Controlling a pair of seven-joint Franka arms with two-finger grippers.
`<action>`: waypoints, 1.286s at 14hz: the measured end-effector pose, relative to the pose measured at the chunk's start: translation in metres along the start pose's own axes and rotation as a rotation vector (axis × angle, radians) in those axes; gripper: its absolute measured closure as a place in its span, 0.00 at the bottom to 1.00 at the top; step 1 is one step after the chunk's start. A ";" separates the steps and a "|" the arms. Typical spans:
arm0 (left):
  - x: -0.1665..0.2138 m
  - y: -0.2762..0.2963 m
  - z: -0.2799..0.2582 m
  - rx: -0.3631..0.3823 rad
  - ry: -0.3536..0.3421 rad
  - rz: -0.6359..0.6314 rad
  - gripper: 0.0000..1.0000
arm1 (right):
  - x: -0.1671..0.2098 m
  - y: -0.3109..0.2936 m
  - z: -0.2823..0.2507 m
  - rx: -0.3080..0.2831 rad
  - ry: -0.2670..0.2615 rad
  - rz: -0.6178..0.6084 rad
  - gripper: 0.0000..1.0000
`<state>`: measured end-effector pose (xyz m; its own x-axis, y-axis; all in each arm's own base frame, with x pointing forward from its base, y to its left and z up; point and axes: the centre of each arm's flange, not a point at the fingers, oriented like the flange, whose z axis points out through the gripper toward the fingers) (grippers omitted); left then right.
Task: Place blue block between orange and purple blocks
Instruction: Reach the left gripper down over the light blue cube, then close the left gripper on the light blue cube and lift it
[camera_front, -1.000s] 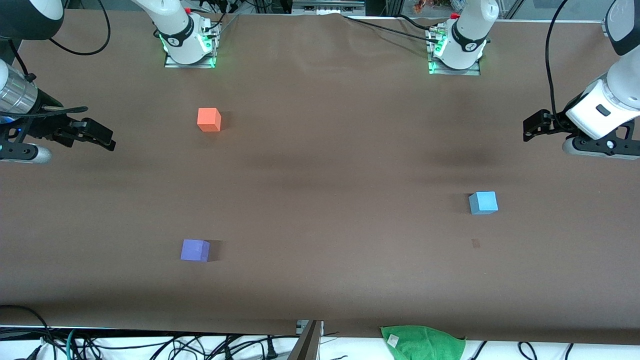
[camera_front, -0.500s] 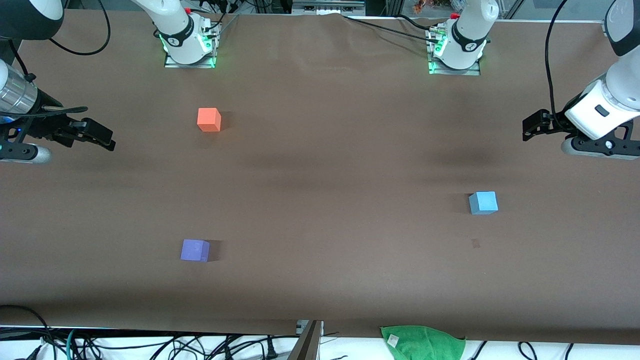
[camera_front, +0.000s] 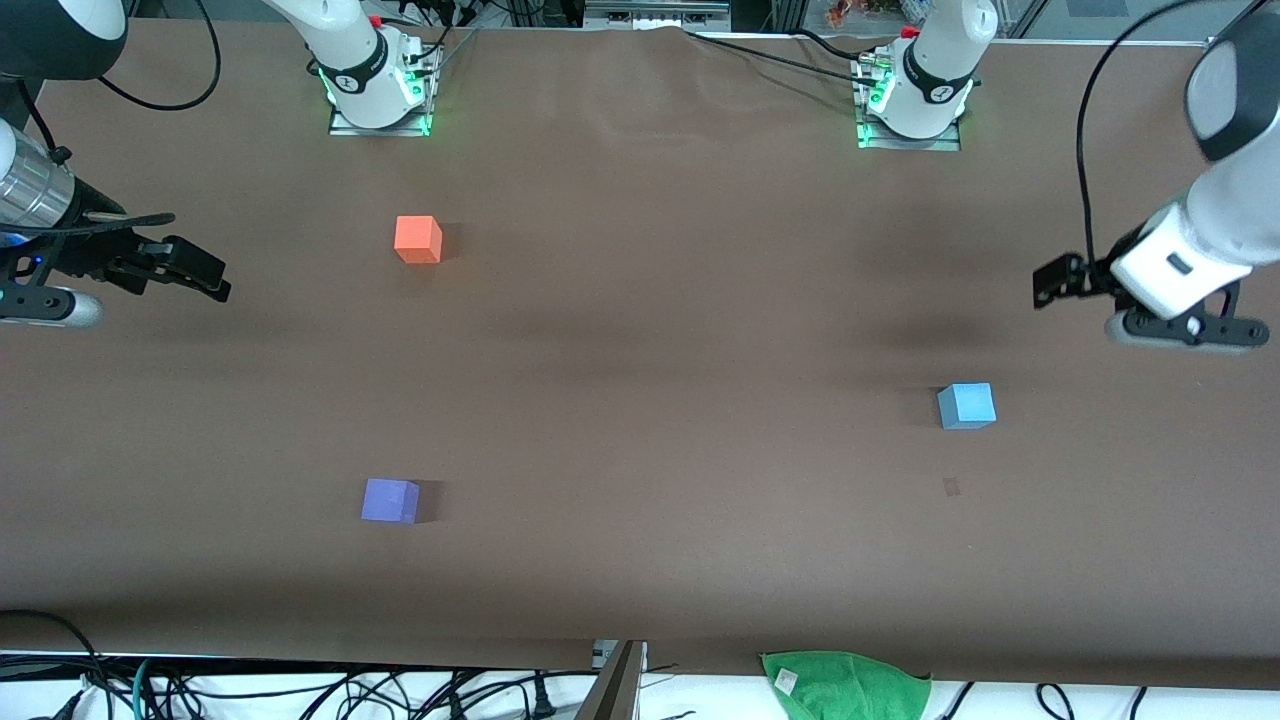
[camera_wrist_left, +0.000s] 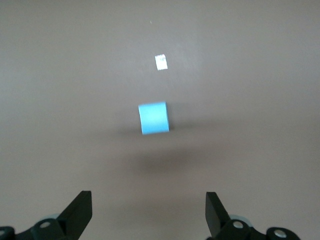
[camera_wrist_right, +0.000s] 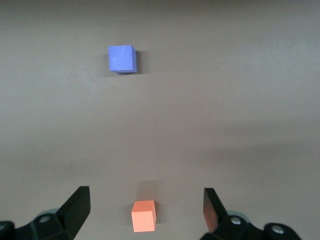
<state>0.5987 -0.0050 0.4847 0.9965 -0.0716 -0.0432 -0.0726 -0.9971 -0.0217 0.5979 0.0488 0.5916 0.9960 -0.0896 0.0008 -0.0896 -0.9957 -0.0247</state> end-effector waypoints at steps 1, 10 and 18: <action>0.010 -0.004 0.027 -0.001 0.027 -0.006 0.00 | 0.000 0.000 0.000 0.000 0.000 0.000 0.00; -0.002 -0.004 0.232 -0.006 0.265 -0.013 0.00 | 0.000 0.000 0.000 0.000 0.000 0.000 0.00; -0.012 -0.006 0.317 -0.015 0.269 -0.024 0.37 | 0.000 -0.002 0.000 0.000 0.000 -0.004 0.00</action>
<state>0.5741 0.0097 0.1684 0.9733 -0.0496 0.2242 -0.0498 -0.9987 -0.0045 0.5977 0.0511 0.5918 0.9963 -0.0857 0.0011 -0.0857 -0.9960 -0.0251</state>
